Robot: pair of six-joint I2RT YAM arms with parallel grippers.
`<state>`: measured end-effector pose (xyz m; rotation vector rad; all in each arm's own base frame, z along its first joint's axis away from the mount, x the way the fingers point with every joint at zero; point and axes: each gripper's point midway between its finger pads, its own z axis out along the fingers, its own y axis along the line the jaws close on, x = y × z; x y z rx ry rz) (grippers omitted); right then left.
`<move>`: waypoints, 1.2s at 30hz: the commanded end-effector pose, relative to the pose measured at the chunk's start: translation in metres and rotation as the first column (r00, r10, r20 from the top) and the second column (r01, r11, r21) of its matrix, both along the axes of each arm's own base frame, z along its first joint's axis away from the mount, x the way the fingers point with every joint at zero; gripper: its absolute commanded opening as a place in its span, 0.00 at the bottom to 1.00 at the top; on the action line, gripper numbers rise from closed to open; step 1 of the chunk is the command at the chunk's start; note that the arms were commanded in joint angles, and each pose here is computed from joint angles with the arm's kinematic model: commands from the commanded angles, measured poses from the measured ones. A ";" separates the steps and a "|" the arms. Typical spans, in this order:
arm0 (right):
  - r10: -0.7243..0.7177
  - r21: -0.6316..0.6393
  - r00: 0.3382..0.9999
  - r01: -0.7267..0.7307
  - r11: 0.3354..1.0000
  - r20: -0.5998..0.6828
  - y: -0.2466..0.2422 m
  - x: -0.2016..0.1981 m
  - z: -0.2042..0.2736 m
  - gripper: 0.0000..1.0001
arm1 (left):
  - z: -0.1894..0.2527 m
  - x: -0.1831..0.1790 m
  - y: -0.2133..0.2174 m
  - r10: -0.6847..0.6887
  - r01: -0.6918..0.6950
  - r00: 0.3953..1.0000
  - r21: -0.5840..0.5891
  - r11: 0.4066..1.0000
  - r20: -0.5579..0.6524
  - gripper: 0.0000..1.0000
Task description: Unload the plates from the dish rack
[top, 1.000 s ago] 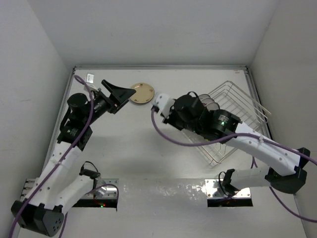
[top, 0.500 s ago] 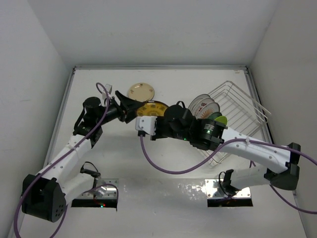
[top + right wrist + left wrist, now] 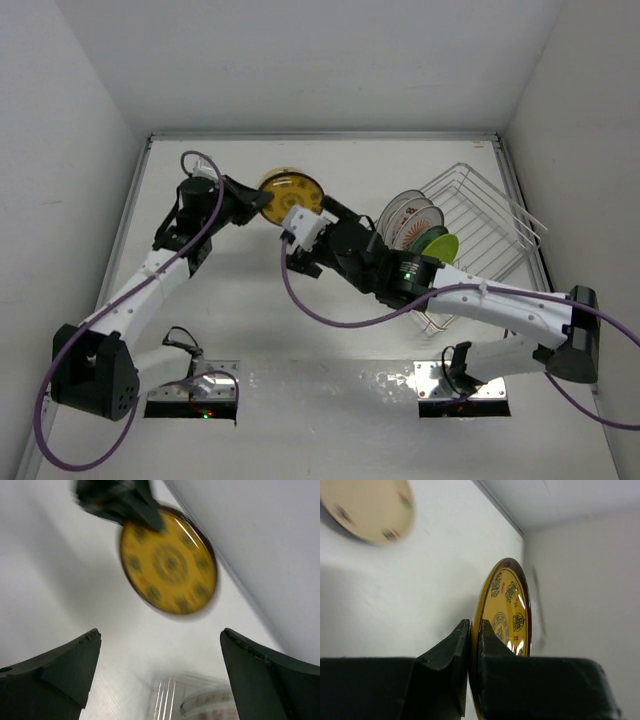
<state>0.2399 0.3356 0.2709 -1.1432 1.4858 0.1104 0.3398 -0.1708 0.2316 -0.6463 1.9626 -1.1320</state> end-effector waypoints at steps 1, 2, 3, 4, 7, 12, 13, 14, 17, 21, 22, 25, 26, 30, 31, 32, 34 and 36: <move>-0.472 0.294 0.873 0.487 0.823 -0.125 -0.069 0.029 0.040 0.99 | 0.005 0.059 0.059 0.295 -0.319 0.946 0.210 0.924 0.137 0.00; -0.513 0.290 0.844 0.535 0.794 -0.153 -0.083 0.034 0.038 0.99 | 0.000 0.079 0.064 0.322 -0.345 0.938 0.237 0.908 0.130 0.00; -0.531 0.275 0.822 0.570 0.774 -0.206 -0.091 0.031 0.031 0.99 | 0.002 0.093 0.070 0.349 -0.378 0.925 0.250 0.891 0.152 0.00; -0.540 0.273 0.810 0.585 0.763 -0.228 -0.098 0.031 0.028 0.99 | 0.001 0.104 0.071 0.352 -0.384 0.922 0.253 0.888 0.162 0.00; -0.541 0.287 0.789 0.612 0.737 -0.293 -0.121 0.021 0.020 0.99 | -0.042 0.149 0.071 0.339 -0.356 0.935 0.289 0.889 0.109 0.00; -0.524 0.339 0.780 0.623 0.705 -0.343 -0.158 -0.003 0.009 0.99 | -0.058 0.199 0.063 0.302 -0.328 0.944 0.301 0.896 0.129 0.00; -0.526 0.343 0.776 0.628 0.699 -0.350 -0.163 -0.005 0.007 0.99 | -0.077 0.206 0.062 0.295 -0.311 0.950 0.316 0.896 0.099 0.00; -0.530 0.347 0.771 0.634 0.691 -0.353 -0.170 -0.009 0.004 0.99 | -0.082 0.211 0.060 0.286 -0.300 0.954 0.316 0.900 0.092 0.00; -0.563 0.332 0.752 0.658 0.676 -0.343 -0.184 -0.011 -0.003 0.99 | -0.100 0.222 0.057 0.274 -0.280 0.959 0.328 0.902 0.065 0.00; -0.595 0.280 0.732 0.679 0.678 -0.332 -0.192 -0.012 -0.013 0.99 | -0.114 0.223 0.055 0.268 -0.263 0.963 0.328 0.907 0.028 0.22; -0.601 0.269 0.724 0.687 0.675 -0.340 -0.191 -0.011 -0.016 0.99 | -0.118 0.220 0.056 0.272 -0.261 0.962 0.331 0.907 0.014 0.32; -0.628 0.223 0.678 0.727 0.649 -0.381 -0.193 0.003 -0.033 0.99 | -0.127 0.213 0.056 0.276 -0.243 0.960 0.352 0.904 -0.048 0.71; -0.610 0.209 0.676 0.723 0.659 -0.414 -0.188 0.006 -0.039 0.99 | -0.128 0.212 0.057 0.275 -0.234 0.959 0.362 0.902 -0.066 0.81; -0.629 0.169 0.579 0.791 0.588 -0.520 -0.187 0.028 -0.065 0.99 | -0.142 0.190 0.058 0.249 -0.114 0.940 0.476 0.872 -0.232 1.00; -0.645 0.148 0.550 0.810 0.568 -0.530 -0.186 0.033 -0.074 0.99 | -0.138 0.186 0.059 0.249 -0.095 0.935 0.497 0.862 -0.253 1.00; -0.669 0.153 0.522 0.834 0.530 -0.529 -0.192 0.038 -0.071 0.99 | -0.133 0.179 0.061 0.241 -0.059 0.928 0.525 0.849 -0.285 1.00; -0.711 0.168 0.442 0.890 0.423 -0.547 -0.201 0.046 -0.074 0.99 | -0.117 0.169 0.067 0.254 -0.061 0.925 0.550 0.833 -0.282 1.00; -0.747 0.200 0.369 0.929 0.311 -0.553 -0.216 0.052 -0.068 0.99 | -0.104 0.146 0.071 0.249 -0.044 0.923 0.564 0.825 -0.292 1.00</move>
